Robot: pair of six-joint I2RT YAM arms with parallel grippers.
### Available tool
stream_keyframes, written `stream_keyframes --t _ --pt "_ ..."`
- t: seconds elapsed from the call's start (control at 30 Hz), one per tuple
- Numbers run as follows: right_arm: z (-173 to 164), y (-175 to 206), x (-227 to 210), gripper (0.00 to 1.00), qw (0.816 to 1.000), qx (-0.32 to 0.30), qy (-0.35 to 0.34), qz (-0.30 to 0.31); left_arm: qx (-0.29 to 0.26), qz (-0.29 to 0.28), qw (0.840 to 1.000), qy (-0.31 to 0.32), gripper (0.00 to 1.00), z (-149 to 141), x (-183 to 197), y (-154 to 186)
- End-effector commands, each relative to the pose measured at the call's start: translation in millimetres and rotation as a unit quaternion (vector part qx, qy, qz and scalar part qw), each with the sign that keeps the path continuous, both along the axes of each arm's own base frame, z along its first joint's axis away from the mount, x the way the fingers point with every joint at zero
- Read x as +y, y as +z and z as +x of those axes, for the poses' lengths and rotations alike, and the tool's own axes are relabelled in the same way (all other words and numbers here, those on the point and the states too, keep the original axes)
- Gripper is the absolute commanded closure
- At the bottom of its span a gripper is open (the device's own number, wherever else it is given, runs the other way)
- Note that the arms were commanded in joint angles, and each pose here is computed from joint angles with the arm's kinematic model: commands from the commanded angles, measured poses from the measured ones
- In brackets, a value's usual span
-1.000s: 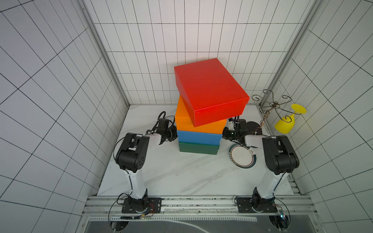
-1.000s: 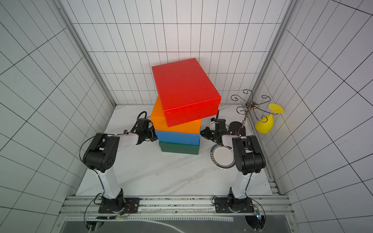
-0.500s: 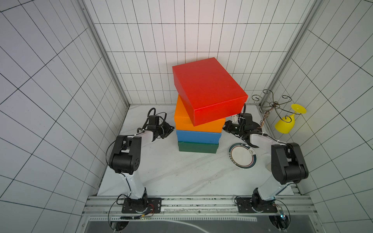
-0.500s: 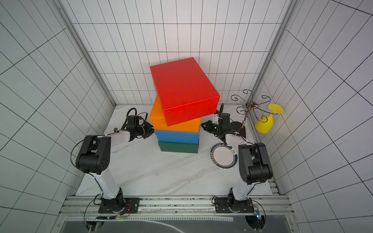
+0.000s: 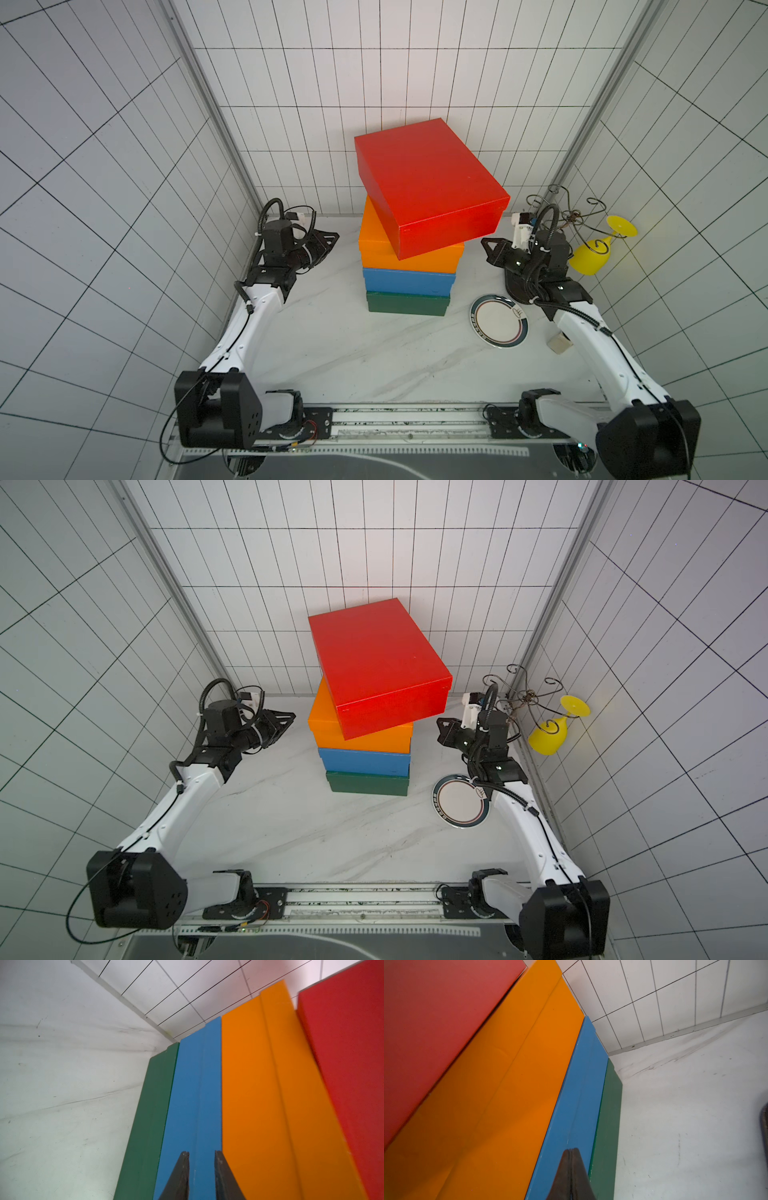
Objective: Stack the shoeboxes
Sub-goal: Adjust the shoebox.
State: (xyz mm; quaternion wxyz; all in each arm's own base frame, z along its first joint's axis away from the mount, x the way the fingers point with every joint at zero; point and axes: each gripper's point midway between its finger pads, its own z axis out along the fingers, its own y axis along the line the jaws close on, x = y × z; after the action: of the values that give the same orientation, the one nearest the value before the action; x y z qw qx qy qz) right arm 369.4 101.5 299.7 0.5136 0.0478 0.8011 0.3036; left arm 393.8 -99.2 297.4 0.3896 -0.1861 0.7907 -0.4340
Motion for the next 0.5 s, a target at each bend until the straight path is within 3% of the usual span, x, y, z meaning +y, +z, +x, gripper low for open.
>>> stream_keyframes --t 0.0,0.27,0.47 --pt "-12.0 -8.2 -16.7 0.94 0.999 0.023 -0.034 -0.033 -0.026 0.003 1.0 -0.015 0.76 -14.0 -5.9 31.8" --pt "-27.9 57.6 -15.2 0.93 0.998 -0.032 -0.021 -0.041 -0.095 -0.006 0.995 -0.028 0.74 -33.0 -24.6 92.9" --pt "-38.6 100.0 -13.7 0.92 0.997 -0.071 -0.015 -0.033 -0.111 -0.017 0.993 -0.039 0.73 -33.9 -32.1 116.4"
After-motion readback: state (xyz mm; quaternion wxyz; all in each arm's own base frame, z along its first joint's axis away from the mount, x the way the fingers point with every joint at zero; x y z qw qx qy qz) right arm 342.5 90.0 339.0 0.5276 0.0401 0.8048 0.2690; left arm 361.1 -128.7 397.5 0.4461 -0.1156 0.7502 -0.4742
